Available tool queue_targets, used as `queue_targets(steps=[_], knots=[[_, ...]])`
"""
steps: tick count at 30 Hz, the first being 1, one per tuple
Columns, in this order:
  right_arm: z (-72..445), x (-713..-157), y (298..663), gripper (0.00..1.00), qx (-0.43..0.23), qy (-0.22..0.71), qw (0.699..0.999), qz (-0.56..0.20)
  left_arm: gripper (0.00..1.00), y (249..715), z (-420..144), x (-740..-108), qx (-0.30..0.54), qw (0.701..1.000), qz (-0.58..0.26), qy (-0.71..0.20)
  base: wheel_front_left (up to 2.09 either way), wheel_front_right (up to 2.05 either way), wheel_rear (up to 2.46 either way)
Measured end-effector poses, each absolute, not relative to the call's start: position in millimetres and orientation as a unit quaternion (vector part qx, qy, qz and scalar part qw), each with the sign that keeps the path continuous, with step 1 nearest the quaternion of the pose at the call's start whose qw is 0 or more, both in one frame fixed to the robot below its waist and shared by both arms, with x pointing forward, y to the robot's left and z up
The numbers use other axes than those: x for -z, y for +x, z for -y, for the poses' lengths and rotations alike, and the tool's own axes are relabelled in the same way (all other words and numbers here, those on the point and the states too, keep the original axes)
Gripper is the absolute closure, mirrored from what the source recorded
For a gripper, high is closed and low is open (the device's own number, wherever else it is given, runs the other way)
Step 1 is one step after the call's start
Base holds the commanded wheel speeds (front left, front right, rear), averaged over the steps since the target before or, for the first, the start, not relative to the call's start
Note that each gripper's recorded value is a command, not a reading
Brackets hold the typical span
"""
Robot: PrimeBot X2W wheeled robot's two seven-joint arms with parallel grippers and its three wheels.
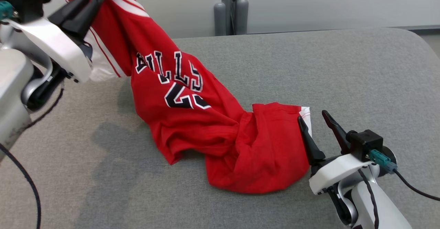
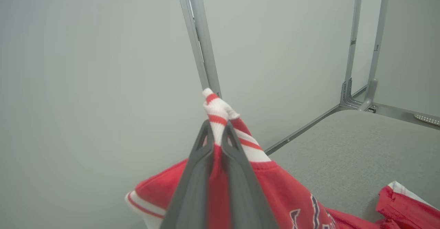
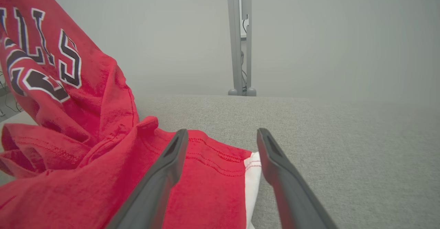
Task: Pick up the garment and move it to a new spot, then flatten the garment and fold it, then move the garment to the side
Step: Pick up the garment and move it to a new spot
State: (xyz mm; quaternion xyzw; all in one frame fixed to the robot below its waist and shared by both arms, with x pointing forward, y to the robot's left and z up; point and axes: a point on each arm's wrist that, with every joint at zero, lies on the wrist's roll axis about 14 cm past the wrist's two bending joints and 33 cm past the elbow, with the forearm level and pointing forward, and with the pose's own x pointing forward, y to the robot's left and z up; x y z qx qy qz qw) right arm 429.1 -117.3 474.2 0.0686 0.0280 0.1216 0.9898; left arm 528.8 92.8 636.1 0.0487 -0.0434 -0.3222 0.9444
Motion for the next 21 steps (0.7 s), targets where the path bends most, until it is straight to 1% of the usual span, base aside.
queue_targets(steps=[5, 10, 11, 17, 21], knots=[[114.2, -469.2, 426.9, 0.0, -0.123, 0.07, 0.989, -0.035, 1.0, 525.4, -114.9, -668.7, 0.301, 0.948, 0.081, 0.056, 0.0, 0.0, 0.0], [97.6, -470.5, 426.5, 0.0, -0.145, 0.072, 0.986, -0.034, 1.0, 517.9, -140.6, -712.2, 0.274, 0.95, 0.125, 0.079, 0.0, 0.0, 0.0], [97.6, -470.5, 426.5, 0.0, -0.145, 0.072, 0.986, -0.034, 1.0, 517.9, -140.6, -712.2, 0.274, 0.95, 0.125, 0.079, 0.0, 0.0, 0.0], [80.5, -473.4, 427.8, 0.0, -0.168, 0.076, 0.982, -0.032, 1.0, 507.0, -175.4, -756.7, 0.234, 0.953, 0.164, 0.102, 0.0, 0.0, 0.0], [72.4, -469.6, 427.4, 0.0, -0.177, 0.079, 0.98, -0.038, 1.0, 501.3, -202.7, -771.8, 0.201, 0.958, 0.173, 0.113, 0.0, 0.0, 0.0]])
